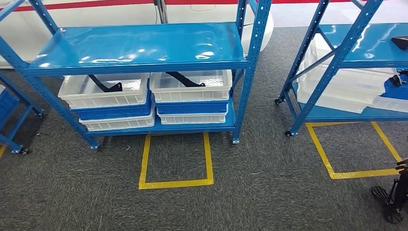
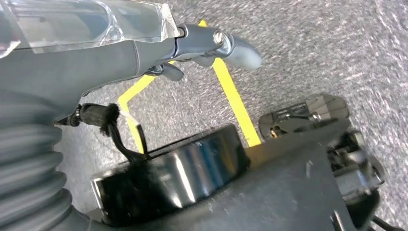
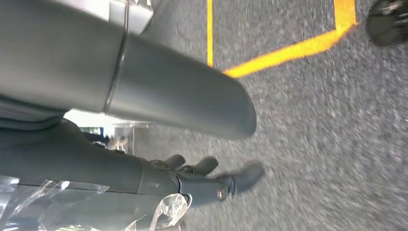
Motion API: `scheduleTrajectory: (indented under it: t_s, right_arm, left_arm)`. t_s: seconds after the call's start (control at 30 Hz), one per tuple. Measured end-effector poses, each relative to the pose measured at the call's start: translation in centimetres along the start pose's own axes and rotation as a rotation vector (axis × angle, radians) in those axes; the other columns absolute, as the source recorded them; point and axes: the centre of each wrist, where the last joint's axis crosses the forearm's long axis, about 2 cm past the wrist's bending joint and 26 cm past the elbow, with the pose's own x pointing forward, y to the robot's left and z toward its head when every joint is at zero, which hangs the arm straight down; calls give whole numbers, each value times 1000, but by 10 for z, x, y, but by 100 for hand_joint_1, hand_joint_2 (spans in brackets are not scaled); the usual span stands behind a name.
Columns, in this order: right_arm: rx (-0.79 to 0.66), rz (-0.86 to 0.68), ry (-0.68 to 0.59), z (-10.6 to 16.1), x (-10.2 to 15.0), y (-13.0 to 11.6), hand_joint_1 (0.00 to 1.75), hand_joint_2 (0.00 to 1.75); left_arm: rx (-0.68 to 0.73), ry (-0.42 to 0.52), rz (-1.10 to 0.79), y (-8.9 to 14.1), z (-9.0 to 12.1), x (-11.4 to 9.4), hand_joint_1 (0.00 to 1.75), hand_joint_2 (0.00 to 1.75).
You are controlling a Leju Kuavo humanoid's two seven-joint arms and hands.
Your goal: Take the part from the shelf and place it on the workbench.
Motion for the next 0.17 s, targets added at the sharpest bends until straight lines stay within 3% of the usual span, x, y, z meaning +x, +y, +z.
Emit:
scheduleTrajectory:
  t_s: [0.17]
  right_arm:
    - [-7, -6, 20, 0, -1, -1, 0, 175]
  left_arm:
    - [1, -5, 2, 1, 0, 4, 0, 175]
